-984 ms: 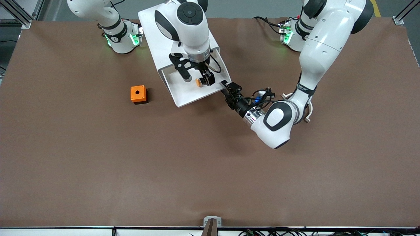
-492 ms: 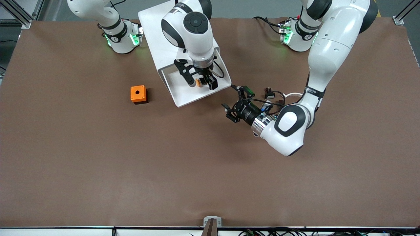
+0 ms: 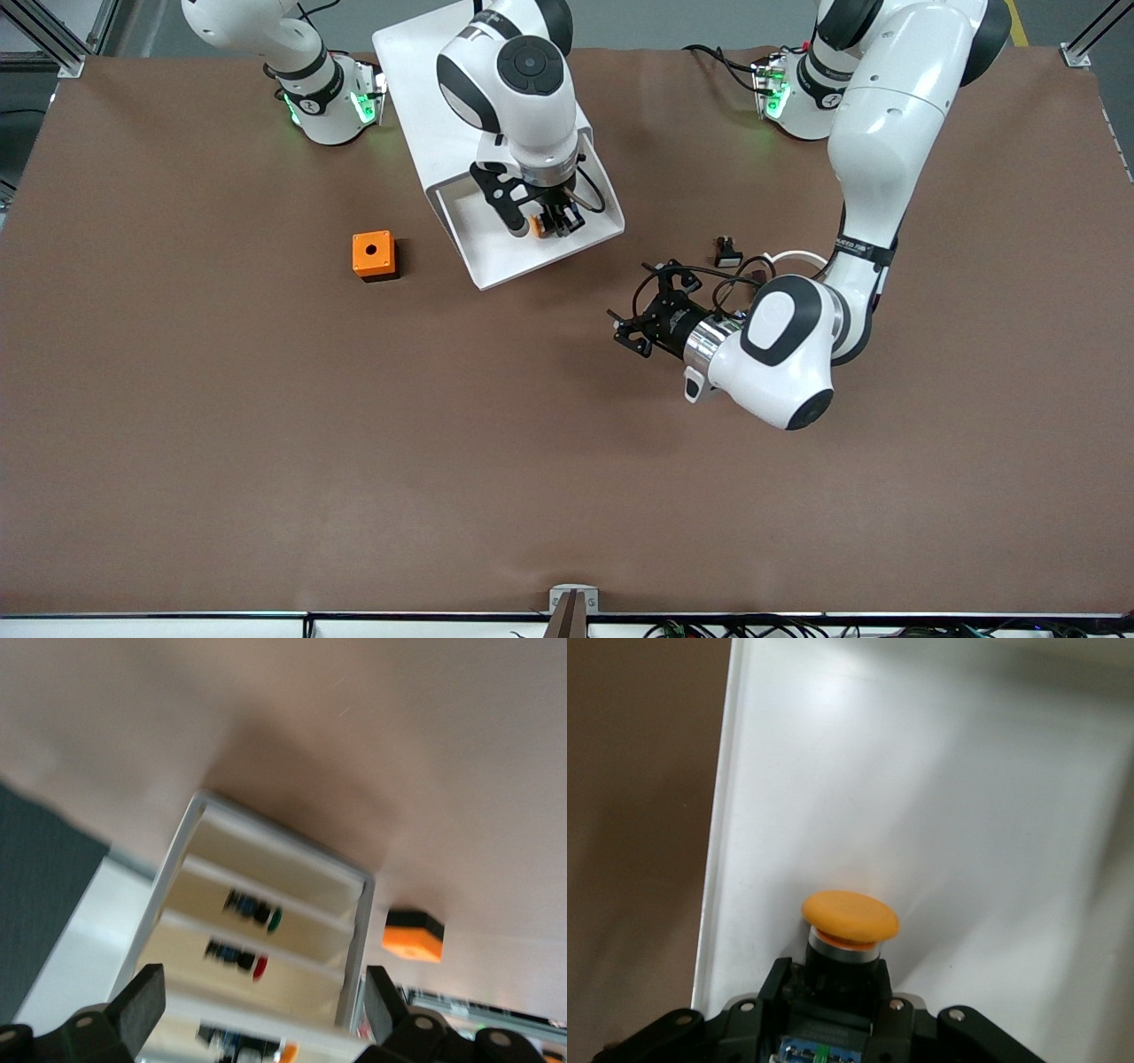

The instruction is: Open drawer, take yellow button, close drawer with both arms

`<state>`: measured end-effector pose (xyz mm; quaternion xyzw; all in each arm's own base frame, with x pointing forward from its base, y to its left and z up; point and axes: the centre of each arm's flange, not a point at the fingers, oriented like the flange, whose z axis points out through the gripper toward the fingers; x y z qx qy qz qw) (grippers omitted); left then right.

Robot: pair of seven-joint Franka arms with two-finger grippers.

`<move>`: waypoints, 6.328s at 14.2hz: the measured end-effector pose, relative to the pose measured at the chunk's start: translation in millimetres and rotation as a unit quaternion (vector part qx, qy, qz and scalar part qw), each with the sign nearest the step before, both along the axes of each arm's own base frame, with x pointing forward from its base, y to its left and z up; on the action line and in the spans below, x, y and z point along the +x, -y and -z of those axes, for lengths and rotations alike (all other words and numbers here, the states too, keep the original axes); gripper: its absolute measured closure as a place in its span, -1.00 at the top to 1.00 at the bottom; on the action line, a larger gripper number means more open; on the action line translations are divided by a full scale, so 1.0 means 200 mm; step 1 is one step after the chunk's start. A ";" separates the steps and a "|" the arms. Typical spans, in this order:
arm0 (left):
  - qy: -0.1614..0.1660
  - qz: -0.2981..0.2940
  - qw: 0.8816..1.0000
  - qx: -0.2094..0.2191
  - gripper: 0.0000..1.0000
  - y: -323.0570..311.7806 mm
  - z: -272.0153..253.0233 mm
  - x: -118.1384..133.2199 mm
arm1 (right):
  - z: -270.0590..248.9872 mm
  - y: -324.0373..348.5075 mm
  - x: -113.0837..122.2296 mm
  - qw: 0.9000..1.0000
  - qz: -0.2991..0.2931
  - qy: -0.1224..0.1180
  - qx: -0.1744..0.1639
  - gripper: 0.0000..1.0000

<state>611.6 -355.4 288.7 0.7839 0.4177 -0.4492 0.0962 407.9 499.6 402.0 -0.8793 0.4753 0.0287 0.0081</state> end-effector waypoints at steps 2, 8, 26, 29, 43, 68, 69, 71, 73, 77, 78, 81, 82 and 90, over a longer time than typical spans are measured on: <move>0.068 0.014 0.997 0.019 0.99 0.05 -0.04 0.02 | 0.00 0.00 0.00 1.000 -0.002 0.001 0.001 -0.21; 0.245 0.056 0.965 0.071 0.98 0.24 -0.29 0.01 | -0.20 0.20 0.25 0.997 -0.078 -0.007 -0.009 -0.21; 0.377 0.183 0.897 0.140 1.00 0.81 -0.41 -0.48 | 0.23 2.28 1.31 0.890 -0.455 0.010 0.015 -0.21; 0.377 0.194 0.895 0.136 1.00 0.91 -0.41 -0.58 | 0.47 2.48 1.37 0.878 -0.478 0.018 0.006 -0.21; 0.295 0.190 0.932 0.096 1.00 1.16 -0.31 -0.98 | 1.06 2.53 1.39 0.874 -0.485 0.022 -0.011 -0.21; 0.206 0.121 0.969 0.068 1.00 1.08 -0.24 -0.98 | 0.03 2.52 1.23 0.886 -0.459 -0.033 0.050 1.00; 0.220 0.115 0.966 0.073 1.00 1.02 -0.29 -0.91 | -0.07 2.54 1.19 0.887 -0.457 -0.037 0.048 1.00; 0.243 0.105 0.961 0.084 1.00 0.88 -0.41 -0.76 | -0.28 2.56 1.12 0.888 -0.458 -0.039 0.035 1.00; 0.256 0.123 0.954 0.100 1.00 0.68 -0.55 -0.64 | -0.46 2.56 1.05 0.888 -0.458 -0.030 0.028 1.00; 0.302 0.180 0.931 0.100 1.00 0.21 -0.91 -0.43 | -0.67 2.58 0.94 0.889 -0.457 -0.019 0.023 1.00; 0.317 0.179 0.926 0.098 1.00 0.08 -1.00 -0.37 | -0.70 2.59 0.93 0.889 -0.456 -0.018 0.022 1.00; 0.347 0.195 0.912 0.099 1.00 -0.26 -1.14 -0.24 | -0.74 2.60 0.90 0.890 -0.456 -0.022 0.020 1.00; 0.352 0.210 0.906 0.101 1.00 -0.35 -1.16 -0.21 | -0.74 2.60 0.90 0.890 -0.456 -0.023 0.019 1.00; 0.379 0.331 0.860 0.083 1.00 -1.02 -1.18 -0.03 | -0.77 2.61 0.89 0.889 -0.456 -0.025 0.014 1.00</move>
